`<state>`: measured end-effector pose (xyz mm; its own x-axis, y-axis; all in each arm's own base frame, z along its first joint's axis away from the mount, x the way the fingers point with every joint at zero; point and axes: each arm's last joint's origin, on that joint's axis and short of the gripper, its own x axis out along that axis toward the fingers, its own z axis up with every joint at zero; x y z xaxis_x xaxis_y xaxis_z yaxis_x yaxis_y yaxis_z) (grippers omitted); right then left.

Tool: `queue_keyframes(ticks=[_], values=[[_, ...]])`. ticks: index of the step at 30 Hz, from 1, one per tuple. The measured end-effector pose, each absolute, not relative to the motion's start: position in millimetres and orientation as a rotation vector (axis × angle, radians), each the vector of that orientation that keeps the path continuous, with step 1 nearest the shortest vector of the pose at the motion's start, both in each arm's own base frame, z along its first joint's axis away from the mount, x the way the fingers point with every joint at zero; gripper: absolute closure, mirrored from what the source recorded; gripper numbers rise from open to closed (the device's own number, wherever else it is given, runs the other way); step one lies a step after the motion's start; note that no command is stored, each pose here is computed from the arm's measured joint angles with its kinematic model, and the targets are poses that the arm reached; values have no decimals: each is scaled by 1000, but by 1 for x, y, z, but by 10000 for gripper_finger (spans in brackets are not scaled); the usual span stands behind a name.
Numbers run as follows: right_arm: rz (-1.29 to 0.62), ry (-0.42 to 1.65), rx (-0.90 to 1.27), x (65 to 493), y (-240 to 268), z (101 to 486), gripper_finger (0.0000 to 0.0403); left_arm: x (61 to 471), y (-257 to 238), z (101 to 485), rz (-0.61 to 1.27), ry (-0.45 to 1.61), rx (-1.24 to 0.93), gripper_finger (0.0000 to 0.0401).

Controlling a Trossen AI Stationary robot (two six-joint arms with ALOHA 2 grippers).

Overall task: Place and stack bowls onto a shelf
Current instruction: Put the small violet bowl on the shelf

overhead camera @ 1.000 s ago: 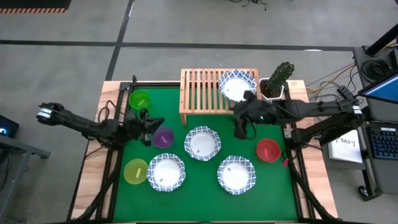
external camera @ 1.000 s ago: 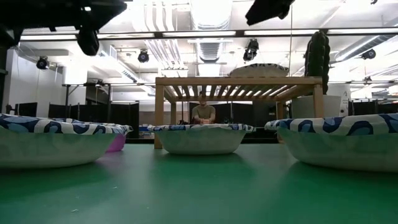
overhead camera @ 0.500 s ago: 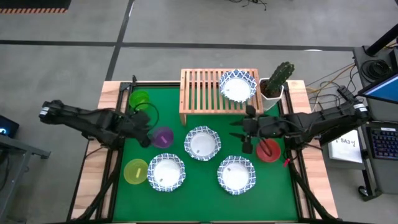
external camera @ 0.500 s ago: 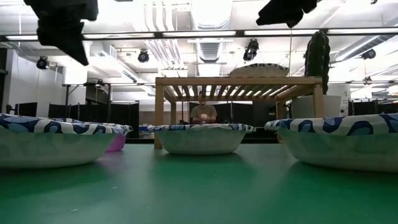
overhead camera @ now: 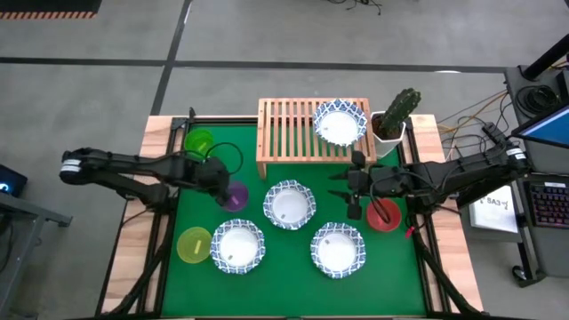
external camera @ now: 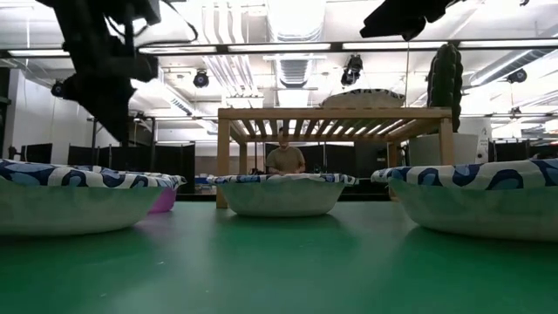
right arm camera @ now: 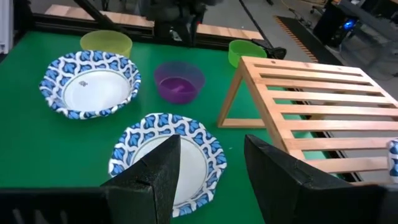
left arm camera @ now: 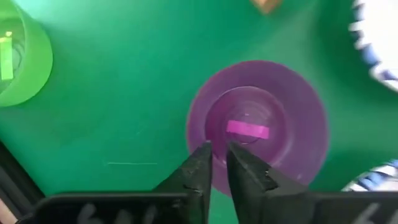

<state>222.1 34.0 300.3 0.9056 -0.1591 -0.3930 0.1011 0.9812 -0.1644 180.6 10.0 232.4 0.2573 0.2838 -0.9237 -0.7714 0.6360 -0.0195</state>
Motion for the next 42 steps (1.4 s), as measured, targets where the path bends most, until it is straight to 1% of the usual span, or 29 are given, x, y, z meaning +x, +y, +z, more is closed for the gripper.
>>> queue_keyframes(ticks=[6,9,12,15,19,25,28,32,33,37,42], values=[[-130,428,-141,222,34,297,235,187,19,217,773,1152,-538,286],[-130,438,-144,221,34,294,235,190,23,206,801,1195,-530,257],[-132,444,-134,221,34,291,235,196,26,197,812,1216,-508,243],[-135,452,-124,221,34,288,235,204,29,189,803,1217,-494,241],[-135,456,-123,221,34,286,235,212,32,178,802,1246,-476,252],[-135,456,-122,221,34,286,235,217,35,162,856,1312,-429,287],[-135,456,-122,221,34,286,235,219,36,156,856,1337,-414,316],[-137,456,-116,221,34,286,235,220,36,154,849,1356,-399,379],[-137,456,-113,221,34,286,235,220,36,154,847,1352,-399,388],[-141,455,-97,221,34,286,235,215,35,163,829,1337,-395,395],[-143,457,-88,220,34,285,235,200,33,189,824,1296,-402,401]])
